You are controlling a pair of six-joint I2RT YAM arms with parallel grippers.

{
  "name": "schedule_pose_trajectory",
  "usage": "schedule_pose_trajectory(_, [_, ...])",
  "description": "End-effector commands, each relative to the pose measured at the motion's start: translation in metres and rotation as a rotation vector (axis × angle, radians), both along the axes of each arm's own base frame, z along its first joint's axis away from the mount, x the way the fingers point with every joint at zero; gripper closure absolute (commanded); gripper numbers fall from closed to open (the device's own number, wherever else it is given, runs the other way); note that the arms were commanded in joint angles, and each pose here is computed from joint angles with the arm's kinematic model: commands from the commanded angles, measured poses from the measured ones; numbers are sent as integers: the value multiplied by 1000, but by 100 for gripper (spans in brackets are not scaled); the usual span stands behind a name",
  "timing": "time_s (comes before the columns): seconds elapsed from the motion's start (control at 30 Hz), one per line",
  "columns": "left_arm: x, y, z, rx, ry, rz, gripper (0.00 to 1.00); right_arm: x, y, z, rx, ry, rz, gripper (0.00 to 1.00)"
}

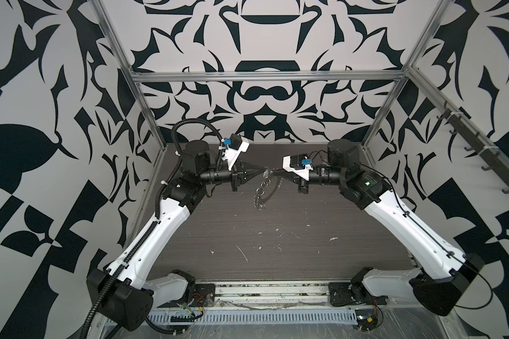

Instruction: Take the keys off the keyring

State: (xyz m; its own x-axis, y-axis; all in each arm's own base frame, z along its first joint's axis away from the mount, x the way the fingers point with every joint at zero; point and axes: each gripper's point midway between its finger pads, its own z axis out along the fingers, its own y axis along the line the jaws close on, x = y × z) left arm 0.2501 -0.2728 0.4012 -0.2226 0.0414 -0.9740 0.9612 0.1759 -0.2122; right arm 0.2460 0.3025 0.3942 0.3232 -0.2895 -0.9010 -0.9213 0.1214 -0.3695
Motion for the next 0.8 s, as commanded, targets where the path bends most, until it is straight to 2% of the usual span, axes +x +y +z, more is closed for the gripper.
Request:
schedule_pose_trajectory(0.0, [1,0,24,-30,-72,22,100,-6,0,5,22,24,11,99])
schedule_pose_trajectory(0.17, [2,0,23,-25,-73,25,100,-4,-1,9,36,19,-4,81])
schedule_pose_trajectory(0.53, [4,1,19,-6,-61,43,100,4,-1,18,63,27,-45,76])
schedule_pose_trajectory(0.77, [4,1,18,-1,-59,46,100,4,5,24,100,73,-23,74])
